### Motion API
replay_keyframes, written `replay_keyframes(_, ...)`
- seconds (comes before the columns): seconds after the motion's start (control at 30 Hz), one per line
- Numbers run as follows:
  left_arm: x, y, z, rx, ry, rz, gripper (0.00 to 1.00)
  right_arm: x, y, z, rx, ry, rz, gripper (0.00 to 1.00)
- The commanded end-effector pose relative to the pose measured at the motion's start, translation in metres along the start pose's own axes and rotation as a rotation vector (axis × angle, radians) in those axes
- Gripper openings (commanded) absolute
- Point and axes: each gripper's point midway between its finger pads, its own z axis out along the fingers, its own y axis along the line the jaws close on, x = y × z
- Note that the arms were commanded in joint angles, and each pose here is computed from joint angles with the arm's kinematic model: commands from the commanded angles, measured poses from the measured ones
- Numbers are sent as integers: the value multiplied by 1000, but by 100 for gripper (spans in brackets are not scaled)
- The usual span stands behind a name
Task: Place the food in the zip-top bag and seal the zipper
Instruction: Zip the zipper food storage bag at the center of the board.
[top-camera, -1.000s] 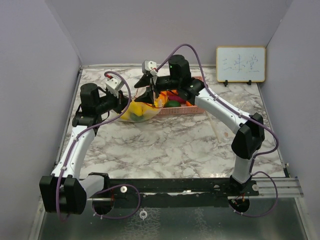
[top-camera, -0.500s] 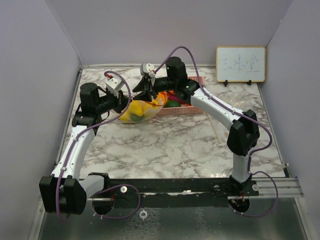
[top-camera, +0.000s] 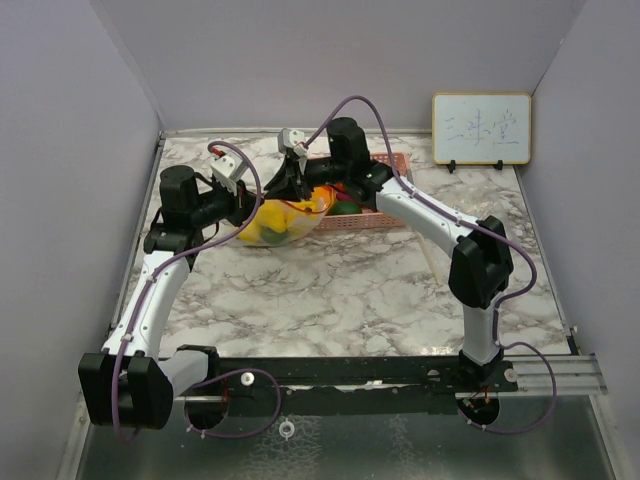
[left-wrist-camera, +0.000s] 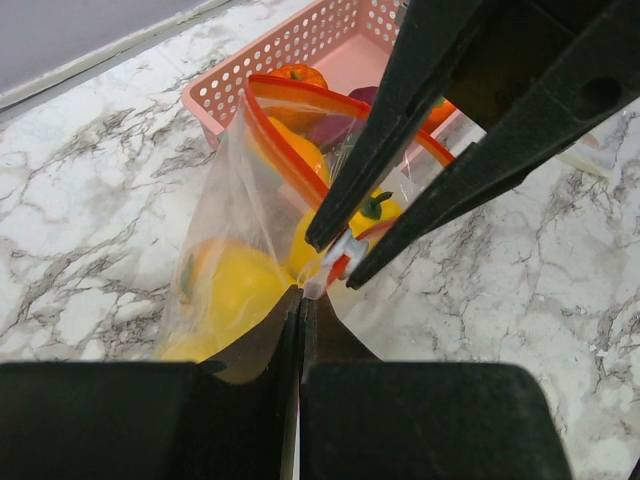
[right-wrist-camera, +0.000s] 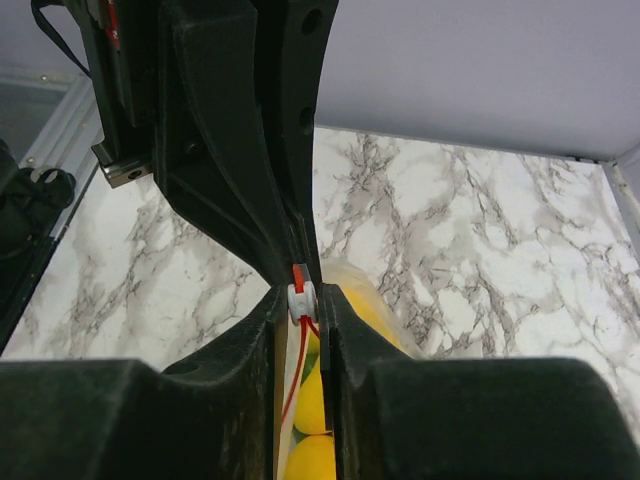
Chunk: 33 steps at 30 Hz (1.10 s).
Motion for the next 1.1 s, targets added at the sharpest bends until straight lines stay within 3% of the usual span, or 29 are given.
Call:
replay_keyframes(0.0,-26,-7,-6,23,-70,48,0,12,-7,4,33,9,10,10)
replay_keyframes(0.1,-29,-8,-6,24,-76,49,0,16,-12,3,64,27,11,3)
replay_keyframes(0.37,-31,5,-9,-58,-69,38,0,33,-38,-20,222,140,-36,2)
replay_keyframes(0.87,-20,102,-47,-669,5,-83,0,50,-55,-85,358,232,-33,2)
replay_keyframes(1.07,-17,120,-63,-811,37,-113,0,75,-54,-110,426,310,-16,2)
